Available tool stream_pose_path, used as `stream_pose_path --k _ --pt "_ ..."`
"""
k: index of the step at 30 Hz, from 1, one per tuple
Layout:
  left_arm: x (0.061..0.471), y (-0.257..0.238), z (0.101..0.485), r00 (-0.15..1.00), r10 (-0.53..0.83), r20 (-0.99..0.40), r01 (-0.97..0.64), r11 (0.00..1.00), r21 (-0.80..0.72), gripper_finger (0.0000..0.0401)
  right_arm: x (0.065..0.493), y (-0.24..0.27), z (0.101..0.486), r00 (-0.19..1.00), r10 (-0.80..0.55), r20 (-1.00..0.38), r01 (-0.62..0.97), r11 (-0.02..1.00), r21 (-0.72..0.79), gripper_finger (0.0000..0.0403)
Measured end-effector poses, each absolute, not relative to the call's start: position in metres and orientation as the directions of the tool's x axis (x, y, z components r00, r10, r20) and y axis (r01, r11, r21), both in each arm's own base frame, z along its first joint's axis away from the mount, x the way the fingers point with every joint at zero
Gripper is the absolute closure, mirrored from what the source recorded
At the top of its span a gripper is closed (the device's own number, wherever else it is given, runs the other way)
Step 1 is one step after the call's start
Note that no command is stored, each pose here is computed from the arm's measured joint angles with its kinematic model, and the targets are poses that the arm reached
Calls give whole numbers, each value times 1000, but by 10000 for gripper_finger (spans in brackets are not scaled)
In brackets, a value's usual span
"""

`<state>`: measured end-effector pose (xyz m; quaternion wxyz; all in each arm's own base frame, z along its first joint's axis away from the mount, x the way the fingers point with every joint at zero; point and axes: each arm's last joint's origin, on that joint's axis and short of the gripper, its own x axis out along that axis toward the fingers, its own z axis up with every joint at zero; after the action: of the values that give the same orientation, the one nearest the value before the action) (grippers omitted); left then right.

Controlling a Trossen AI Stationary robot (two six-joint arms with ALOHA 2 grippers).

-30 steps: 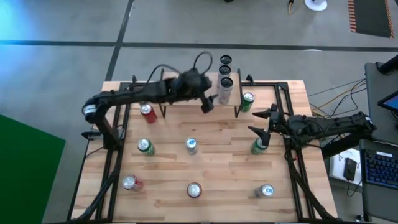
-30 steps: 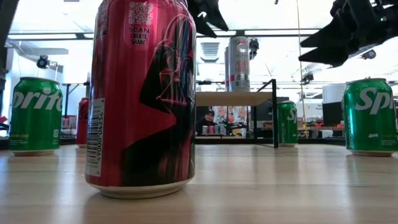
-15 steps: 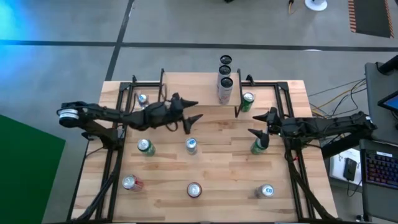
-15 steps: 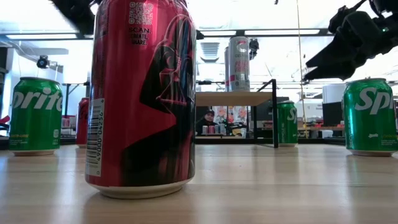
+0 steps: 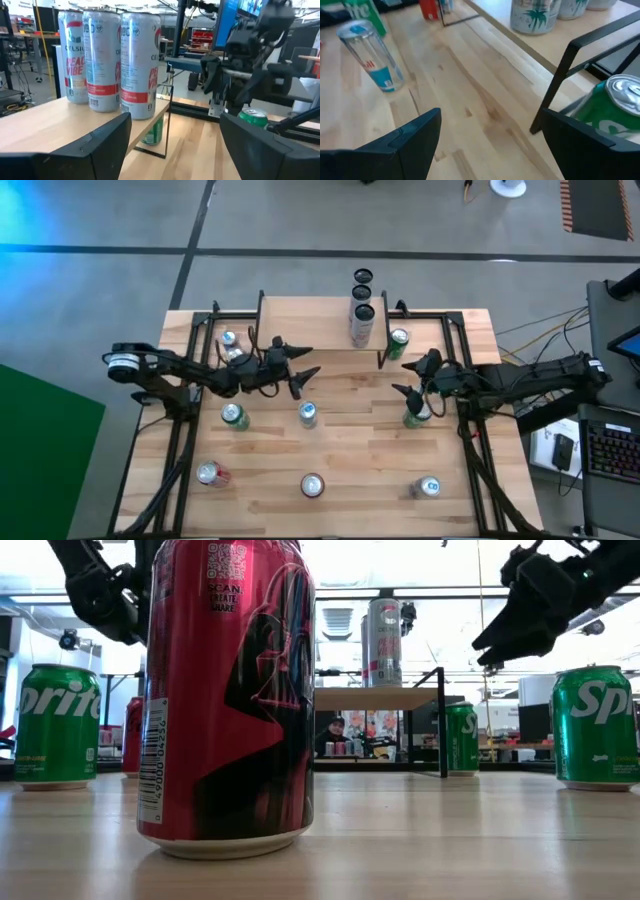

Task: Place canned beverage on shelf
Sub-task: Put the top blue soda can on the shelf

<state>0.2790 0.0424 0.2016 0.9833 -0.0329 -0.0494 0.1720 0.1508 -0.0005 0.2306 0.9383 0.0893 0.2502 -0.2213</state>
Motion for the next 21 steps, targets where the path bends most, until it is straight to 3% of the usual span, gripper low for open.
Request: stream_pose_path --k 10,21 --pt "254 41 199 872 382 306 -359 924 -130 110 158 -10 245 605 -422 -675 524 850 -62 76" --pt "254 39 203 874 361 326 -340 932 -123 110 147 -37 239 479 -509 -715 644 757 -108 76"
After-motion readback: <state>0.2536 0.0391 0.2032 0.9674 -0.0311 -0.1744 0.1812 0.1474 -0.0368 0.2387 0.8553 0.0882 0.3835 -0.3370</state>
